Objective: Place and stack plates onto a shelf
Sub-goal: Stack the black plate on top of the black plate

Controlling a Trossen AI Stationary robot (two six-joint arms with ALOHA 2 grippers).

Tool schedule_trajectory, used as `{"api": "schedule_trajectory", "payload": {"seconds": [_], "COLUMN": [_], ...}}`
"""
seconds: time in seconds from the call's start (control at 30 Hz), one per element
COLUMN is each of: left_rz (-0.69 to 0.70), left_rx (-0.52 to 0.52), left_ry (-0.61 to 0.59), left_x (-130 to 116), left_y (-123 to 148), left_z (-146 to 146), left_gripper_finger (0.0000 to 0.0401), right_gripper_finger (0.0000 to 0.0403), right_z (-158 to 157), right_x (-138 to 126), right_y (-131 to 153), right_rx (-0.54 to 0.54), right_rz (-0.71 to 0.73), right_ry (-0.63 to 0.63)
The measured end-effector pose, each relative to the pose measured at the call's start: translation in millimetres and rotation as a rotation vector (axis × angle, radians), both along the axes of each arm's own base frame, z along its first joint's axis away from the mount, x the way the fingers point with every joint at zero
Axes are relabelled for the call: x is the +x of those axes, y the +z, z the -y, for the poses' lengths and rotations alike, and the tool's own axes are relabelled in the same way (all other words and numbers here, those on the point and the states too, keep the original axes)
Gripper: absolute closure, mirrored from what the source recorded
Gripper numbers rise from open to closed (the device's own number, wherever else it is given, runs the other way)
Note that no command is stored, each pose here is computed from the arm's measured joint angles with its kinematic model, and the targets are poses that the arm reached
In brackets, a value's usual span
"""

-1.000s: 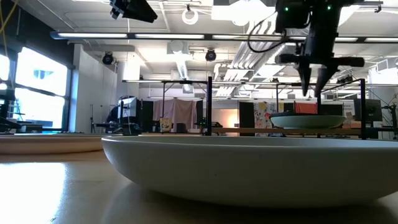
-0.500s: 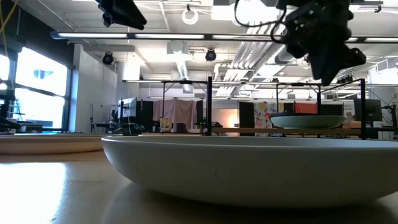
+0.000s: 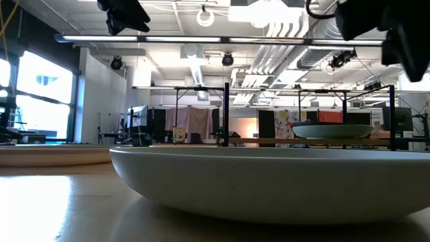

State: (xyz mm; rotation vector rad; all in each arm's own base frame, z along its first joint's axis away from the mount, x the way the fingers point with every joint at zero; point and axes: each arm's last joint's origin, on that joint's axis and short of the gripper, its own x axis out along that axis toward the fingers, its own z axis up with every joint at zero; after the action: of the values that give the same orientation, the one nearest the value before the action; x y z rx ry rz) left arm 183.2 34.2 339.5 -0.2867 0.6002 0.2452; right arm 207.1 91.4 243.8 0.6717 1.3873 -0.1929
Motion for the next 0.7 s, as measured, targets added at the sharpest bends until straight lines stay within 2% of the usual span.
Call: {"api": "schedule_trajectory", "payload": {"seconds": [0.1, 0.4, 0.7], "left_rz": [-0.007, 0.006, 0.022], "left_rx": [-0.002, -0.071, -0.118], "left_ry": [-0.018, -0.009, 0.114], "left_x": [0.1, 1.3, 1.4], "left_y": [-0.5, -0.3, -0.1], "left_z": [3.4, 11.0, 10.8], "left_gripper_finger": [0.0281, 0.0281, 0.0281], "right_gripper_finger": [0.0308, 0.0308, 0.0308], "right_z": [-16.0, -55.6, -61.7], "right_x": [0.1, 11.5, 15.3], "right_y": [-7.8, -41.4, -53.1], "right_rx": [-0.010, -0.064, -0.147], "right_rz": [-0.018, 0.010, 0.062], "right_ry": [0.068, 0.403, 0.660]}}
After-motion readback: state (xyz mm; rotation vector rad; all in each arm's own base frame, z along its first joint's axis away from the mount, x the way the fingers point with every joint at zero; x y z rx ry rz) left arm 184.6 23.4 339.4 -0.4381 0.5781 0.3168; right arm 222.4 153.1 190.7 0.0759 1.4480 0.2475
